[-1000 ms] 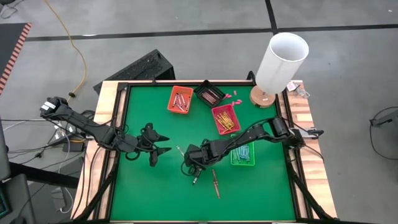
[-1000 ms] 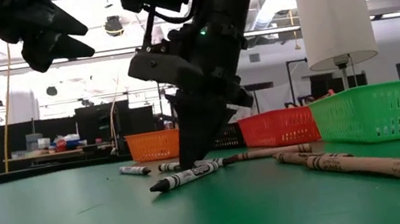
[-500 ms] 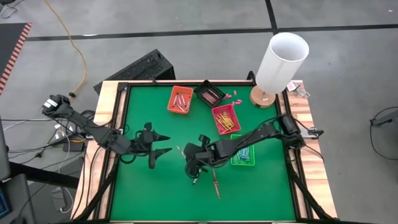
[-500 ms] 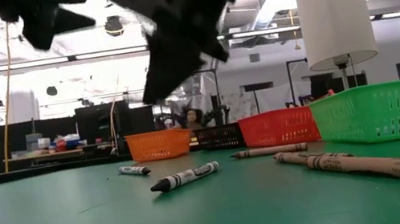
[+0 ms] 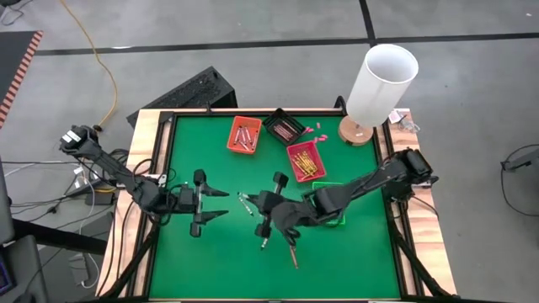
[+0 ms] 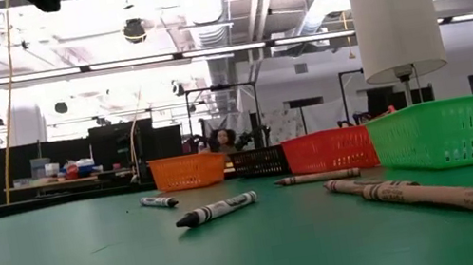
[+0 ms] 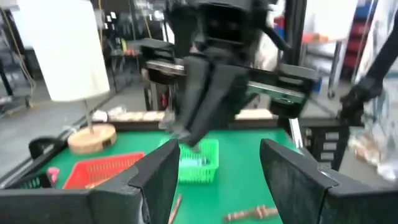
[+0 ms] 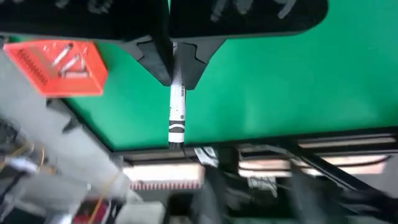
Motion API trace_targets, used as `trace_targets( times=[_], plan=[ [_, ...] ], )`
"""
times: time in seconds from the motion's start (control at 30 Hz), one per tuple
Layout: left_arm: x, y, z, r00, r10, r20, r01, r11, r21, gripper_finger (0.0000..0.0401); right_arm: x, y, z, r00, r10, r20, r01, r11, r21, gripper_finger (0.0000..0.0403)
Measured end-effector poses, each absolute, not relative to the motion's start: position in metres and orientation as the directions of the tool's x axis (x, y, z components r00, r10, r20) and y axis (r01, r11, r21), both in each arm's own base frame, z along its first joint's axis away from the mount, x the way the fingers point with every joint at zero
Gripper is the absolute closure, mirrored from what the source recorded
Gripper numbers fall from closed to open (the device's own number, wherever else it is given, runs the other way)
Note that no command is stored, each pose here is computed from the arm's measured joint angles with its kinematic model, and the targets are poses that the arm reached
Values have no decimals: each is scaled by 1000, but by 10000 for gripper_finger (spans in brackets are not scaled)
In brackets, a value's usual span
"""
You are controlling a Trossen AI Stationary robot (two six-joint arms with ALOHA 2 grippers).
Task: Sort crayons
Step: Put the black crayon into the orange bin
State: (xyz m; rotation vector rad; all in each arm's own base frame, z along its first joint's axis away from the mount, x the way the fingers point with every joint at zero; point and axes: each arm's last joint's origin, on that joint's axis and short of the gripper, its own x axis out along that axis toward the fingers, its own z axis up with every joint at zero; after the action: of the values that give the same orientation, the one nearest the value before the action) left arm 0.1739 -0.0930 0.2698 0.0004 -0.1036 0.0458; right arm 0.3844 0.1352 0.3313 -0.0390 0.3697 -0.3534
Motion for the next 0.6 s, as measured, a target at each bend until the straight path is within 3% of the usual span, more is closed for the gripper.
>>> trace_targets(
  times=[0.2,0.33,0.6],
  plan=[
    [169,-84,266,965,66,252,-57,997,-45,186,375,157,343,911,-305,-278,281,952,-124,402],
    [172,-78,270,946,-5,323,19,999,-42,186,376,166,351,940,-279,-197,249,955,-162,402],
    [186,-77,263,935,-40,352,56,998,-35,186,382,159,358,958,-246,-149,219,960,-176,402]
  ],
)
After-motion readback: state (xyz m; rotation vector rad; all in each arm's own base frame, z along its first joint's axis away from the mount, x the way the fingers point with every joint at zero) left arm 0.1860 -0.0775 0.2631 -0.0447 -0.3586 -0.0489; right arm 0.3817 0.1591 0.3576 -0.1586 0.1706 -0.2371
